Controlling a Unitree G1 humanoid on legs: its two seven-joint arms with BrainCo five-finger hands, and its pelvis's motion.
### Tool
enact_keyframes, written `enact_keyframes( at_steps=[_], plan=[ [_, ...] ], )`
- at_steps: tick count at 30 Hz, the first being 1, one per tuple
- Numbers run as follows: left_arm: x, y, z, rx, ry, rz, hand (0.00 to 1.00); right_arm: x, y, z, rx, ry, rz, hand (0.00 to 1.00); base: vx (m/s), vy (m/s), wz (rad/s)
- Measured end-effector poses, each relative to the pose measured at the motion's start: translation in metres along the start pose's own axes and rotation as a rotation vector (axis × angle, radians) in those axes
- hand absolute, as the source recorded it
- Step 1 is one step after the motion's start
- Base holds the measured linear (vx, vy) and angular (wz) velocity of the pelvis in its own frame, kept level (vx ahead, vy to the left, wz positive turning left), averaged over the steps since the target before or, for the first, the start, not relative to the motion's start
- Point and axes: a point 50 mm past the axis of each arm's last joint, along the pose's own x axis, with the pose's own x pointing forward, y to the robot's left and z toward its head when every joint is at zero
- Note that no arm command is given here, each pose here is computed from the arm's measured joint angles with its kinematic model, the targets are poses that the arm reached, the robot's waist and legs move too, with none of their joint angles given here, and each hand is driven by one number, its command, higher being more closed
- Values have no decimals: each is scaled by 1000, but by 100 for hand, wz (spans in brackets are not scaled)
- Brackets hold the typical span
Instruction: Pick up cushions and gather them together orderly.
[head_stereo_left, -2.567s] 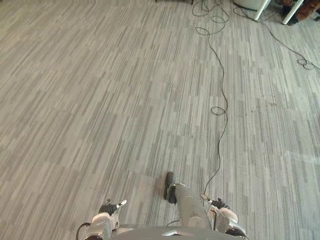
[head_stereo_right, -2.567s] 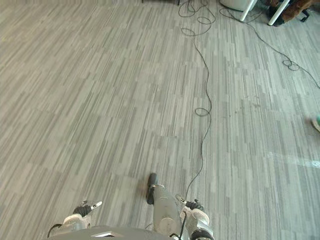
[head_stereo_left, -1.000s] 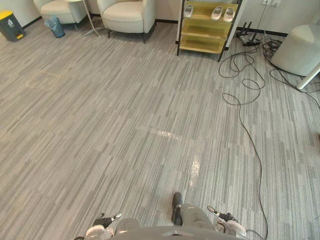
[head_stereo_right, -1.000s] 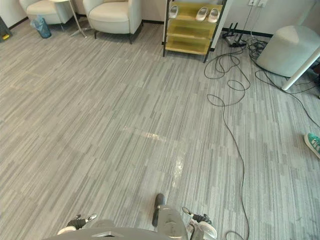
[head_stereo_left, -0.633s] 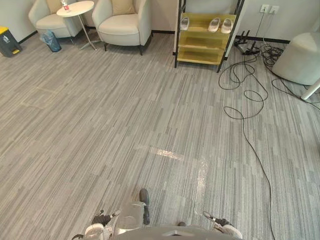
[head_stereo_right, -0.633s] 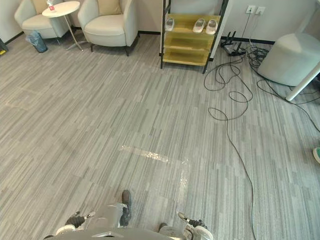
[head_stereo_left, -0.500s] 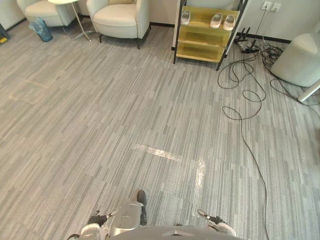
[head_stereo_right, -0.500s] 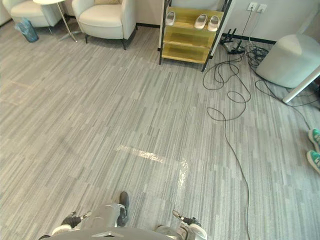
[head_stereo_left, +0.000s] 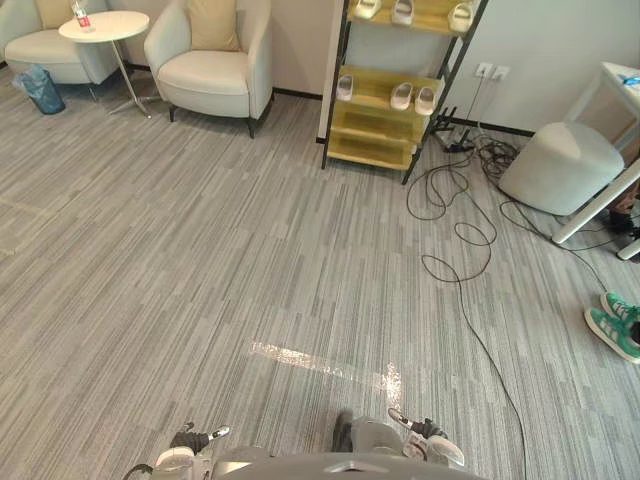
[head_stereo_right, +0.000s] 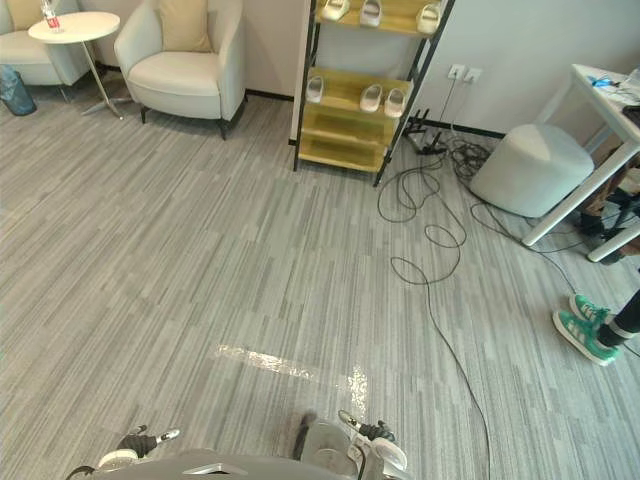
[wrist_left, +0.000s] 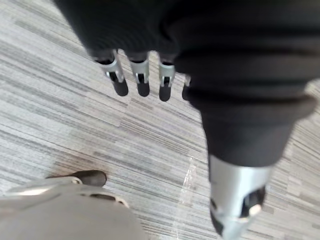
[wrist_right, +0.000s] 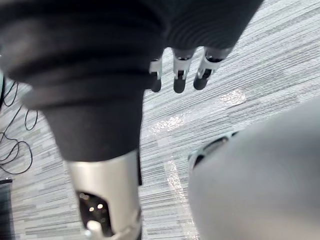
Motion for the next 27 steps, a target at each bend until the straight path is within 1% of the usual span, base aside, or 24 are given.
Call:
enact_keyframes(
  at_steps=[1,4,10,16,18,21,27],
  plan=[
    [-1,-2,-5,-5,13,-3,0,0,-6,-2,21,7,-16,0,308,-252,36],
    [-3,-17,-7,-29,17,-39,0,2,-18,5,16,-10,-47,0,301,-228,36],
    [-3,-20,-5,-19,10,-46,0,2,-23,-2,10,24,-59,0,182,-109,11],
    [-2,-19,0,-5,-6,-44,0,2,-24,-3,27,28,-72,0,131,111,-25],
    [-2,-18,-1,-14,-4,-35,0,0,-26,-5,51,18,-80,0,194,237,-26],
    [-2,-12,4,-44,-22,-17,0,-1,-17,-9,63,24,-60,0,160,147,-15],
    [-2,-11,4,-68,-21,-9,0,-2,-14,-12,67,29,-54,0,75,39,-8]
  ],
)
